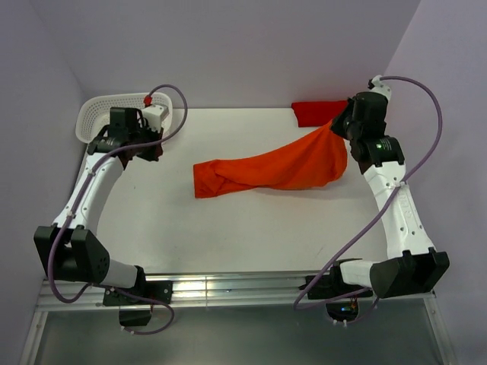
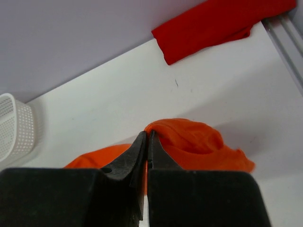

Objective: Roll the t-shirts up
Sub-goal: Flatten the tshirt

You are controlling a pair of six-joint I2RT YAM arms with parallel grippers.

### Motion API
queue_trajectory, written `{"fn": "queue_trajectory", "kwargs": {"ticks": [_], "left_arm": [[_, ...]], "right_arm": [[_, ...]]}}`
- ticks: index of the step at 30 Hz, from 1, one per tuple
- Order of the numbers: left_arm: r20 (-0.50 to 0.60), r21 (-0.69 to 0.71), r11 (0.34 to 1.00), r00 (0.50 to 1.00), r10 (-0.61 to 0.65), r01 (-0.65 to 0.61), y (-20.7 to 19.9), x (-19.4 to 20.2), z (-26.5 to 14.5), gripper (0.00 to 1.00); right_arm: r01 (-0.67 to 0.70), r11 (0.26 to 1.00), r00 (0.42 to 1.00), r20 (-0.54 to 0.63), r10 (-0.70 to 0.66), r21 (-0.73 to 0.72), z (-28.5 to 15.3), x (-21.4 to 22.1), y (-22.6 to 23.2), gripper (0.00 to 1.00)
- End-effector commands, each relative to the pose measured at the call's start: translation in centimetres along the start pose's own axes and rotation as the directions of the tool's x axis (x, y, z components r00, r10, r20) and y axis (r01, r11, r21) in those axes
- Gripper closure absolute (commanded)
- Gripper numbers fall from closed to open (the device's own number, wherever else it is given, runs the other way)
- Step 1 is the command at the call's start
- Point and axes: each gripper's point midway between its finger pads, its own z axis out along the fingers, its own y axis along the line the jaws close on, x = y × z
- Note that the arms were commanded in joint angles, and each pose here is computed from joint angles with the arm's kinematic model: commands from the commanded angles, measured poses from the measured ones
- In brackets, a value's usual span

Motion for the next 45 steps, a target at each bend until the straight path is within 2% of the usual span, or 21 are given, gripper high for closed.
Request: {"fn": "queue_trajectory", "kwargs": {"ticks": [1, 3, 4, 6, 10, 15, 23, 29, 32, 45], "left_arm": [[-0.068, 0.178, 0.984, 0.997, 0.022, -0.01, -3.4, 3.0, 1.9, 0.97], [-0.051, 0.164, 0.984, 0.996, 0.073, -0.064, -4.6, 3.3, 3.4, 0.88], [-0.08, 0.15, 0.985, 0.992, 0.094, -0.081, -5.3, 4.8, 4.2, 0.77], [-0.072, 0.189, 0.974, 0.988, 0.139, -0.124, -8.3, 5.2, 5.4, 0.67], [-0.062, 0.248, 0.955, 0.981, 0.182, -0.161, -11.8, 5.3, 6.8, 0.57], [-0.093, 0.26, 0.95, 0.975, 0.203, -0.174, -13.7, 6.0, 9.3, 0.5], [-0.101, 0.261, 0.939, 0.961, 0.257, -0.224, -16.3, 7.1, 12.6, 0.49], [-0.073, 0.253, 0.926, 0.949, 0.306, -0.279, -17.3, 7.4, 13.0, 0.42], [-0.092, 0.261, 0.921, 0.943, 0.32, -0.288, -17.9, 8.1, 13.4, 0.39], [-0.168, 0.226, 0.941, 0.942, 0.292, -0.251, -17.6, 9.5, 15.3, 0.51]], "right_arm": [[0.007, 1.0, 1.0, -0.023, -0.006, 0.024, -0.1, 0.2, -0.5, 1.0], [0.007, 1.0, 0.999, -0.038, -0.006, 0.027, 0.4, 0.9, -0.7, 1.0], [0.013, 0.999, 0.998, -0.058, -0.011, 0.032, 0.8, 1.8, -1.0, 1.0], [0.011, 0.999, 0.998, -0.068, -0.009, 0.035, 1.2, 2.4, -1.2, 1.0], [0.016, 0.999, 0.996, -0.094, -0.011, 0.051, 1.8, 3.8, -1.8, 1.0], [0.009, 0.999, 0.994, -0.105, -0.004, 0.047, 2.1, 4.3, -1.8, 1.0], [0.011, 0.999, 0.993, -0.117, -0.005, 0.046, 2.4, 4.9, -2.0, 1.0], [0.017, 0.999, 0.992, -0.122, -0.011, 0.049, 2.3, 5.3, -2.2, 1.0], [0.02, 0.998, 0.992, -0.125, -0.013, 0.053, 2.5, 5.7, -2.5, 1.0], [0.02, 0.998, 0.991, -0.137, -0.013, 0.054, 3.0, 6.3, -2.7, 1.0]]}}
